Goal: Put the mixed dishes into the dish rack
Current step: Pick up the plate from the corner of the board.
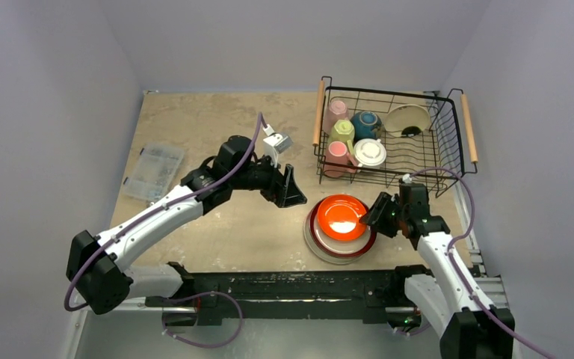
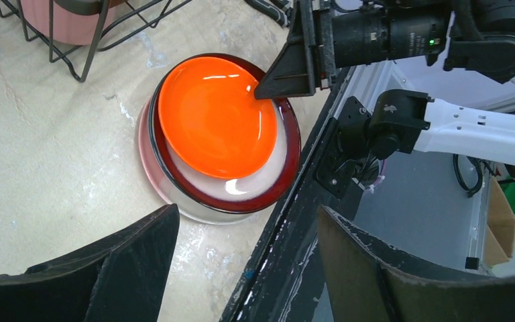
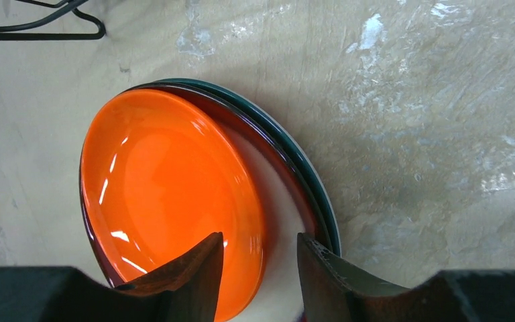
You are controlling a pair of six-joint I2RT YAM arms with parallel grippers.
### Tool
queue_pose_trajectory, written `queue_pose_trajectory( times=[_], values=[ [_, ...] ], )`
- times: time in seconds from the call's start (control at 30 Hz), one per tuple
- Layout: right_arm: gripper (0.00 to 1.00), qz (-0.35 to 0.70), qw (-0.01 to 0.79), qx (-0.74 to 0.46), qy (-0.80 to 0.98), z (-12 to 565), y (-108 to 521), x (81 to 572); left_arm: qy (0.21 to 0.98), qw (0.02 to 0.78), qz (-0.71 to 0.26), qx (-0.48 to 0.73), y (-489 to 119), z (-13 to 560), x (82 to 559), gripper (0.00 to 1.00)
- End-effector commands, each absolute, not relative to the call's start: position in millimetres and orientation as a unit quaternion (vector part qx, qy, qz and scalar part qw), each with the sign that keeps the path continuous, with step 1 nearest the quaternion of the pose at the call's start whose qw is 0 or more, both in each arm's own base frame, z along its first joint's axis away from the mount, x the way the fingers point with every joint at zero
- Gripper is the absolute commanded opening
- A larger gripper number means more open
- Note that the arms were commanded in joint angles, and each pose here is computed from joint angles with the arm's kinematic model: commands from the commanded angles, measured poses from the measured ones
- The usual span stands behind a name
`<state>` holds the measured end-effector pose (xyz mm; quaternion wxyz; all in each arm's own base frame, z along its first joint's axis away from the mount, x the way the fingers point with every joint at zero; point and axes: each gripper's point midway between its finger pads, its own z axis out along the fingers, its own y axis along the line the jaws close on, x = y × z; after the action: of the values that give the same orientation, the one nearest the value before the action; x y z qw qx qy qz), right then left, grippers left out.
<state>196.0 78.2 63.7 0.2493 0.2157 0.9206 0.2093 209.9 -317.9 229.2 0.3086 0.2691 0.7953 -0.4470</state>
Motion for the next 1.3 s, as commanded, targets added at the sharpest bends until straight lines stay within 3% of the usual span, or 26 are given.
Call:
queue_pose_trajectory(
  times=[0.0,0.23,0.37,0.63,0.87,1.27],
  values=[
    [0.43,0.226,0.286,0.221,0.904,66,85,221,0.753,0.372,-0.454,0.298,-316,274,211,0.73],
    [0.22,0.220,0.292,0.224,0.903,55,84,223,0.749,0.385,-0.438,0.314,-311,279,212,0.72],
    [0.00,0.226,0.315,0.213,0.897,66,84,222,0.744,0.387,-0.434,0.328,-308,282,208,0.71],
    [0.00,0.251,0.362,0.138,0.887,147,93,215,0.732,0.394,-0.439,0.340,-306,290,203,0.72],
    [0.00,0.335,0.432,0.020,0.837,234,122,207,0.732,0.391,-0.443,0.340,-305,291,204,0.77],
    [0.00,0.421,0.465,-0.056,0.777,291,154,219,0.776,0.331,-0.446,0.300,-305,264,226,0.76]
  ],
)
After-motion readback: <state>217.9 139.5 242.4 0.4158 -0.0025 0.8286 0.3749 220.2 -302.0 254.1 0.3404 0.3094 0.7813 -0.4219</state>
